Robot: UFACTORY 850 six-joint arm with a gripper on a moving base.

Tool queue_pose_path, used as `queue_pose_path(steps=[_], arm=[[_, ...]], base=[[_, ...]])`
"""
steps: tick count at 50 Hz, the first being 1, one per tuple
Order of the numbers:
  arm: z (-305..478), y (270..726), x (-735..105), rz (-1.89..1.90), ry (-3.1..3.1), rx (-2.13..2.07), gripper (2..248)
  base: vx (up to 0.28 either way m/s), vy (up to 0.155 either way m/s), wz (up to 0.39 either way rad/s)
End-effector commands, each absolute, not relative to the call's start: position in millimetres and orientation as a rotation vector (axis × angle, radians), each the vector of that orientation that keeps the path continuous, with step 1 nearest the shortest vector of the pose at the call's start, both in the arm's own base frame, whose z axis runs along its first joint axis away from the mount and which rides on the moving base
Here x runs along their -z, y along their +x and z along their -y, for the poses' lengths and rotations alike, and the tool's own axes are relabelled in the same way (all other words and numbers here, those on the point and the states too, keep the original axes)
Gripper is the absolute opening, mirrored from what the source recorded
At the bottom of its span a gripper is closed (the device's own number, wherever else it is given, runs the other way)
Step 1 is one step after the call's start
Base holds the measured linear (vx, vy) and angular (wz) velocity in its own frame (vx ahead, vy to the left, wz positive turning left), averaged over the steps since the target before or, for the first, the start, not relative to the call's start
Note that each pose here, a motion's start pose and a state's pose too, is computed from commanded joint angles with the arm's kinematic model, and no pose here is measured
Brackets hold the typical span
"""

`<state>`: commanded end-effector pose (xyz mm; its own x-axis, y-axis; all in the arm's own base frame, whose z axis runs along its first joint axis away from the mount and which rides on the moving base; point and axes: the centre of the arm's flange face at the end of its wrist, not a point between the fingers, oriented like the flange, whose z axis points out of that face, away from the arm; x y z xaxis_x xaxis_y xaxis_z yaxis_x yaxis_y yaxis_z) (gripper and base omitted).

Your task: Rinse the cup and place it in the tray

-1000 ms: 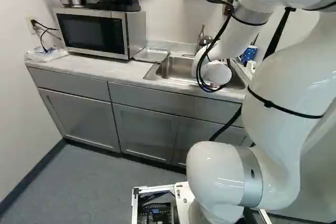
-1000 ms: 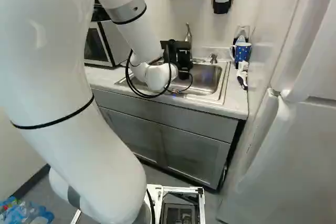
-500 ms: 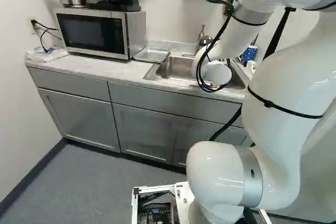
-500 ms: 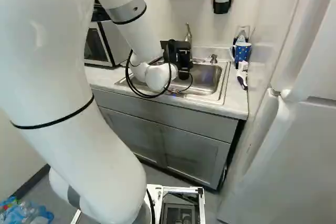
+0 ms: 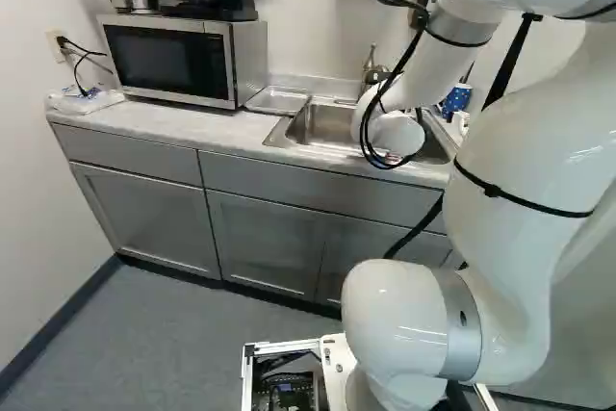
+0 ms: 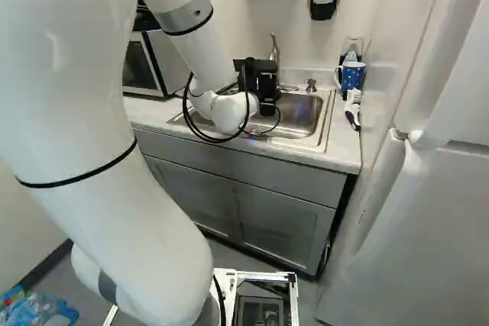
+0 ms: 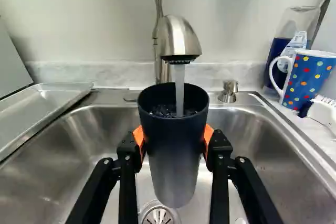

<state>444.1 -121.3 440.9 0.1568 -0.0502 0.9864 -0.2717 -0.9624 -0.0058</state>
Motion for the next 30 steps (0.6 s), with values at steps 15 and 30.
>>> queue_pose_path(steps=[15, 30], arm=[[108, 444, -441, 0.287, 2.268, -1.922, 124], [87, 448, -441, 0.237, 2.295, -1.944, 124]], base=[[0.0, 0.0, 0.0], [0.0, 0.0, 0.0]])
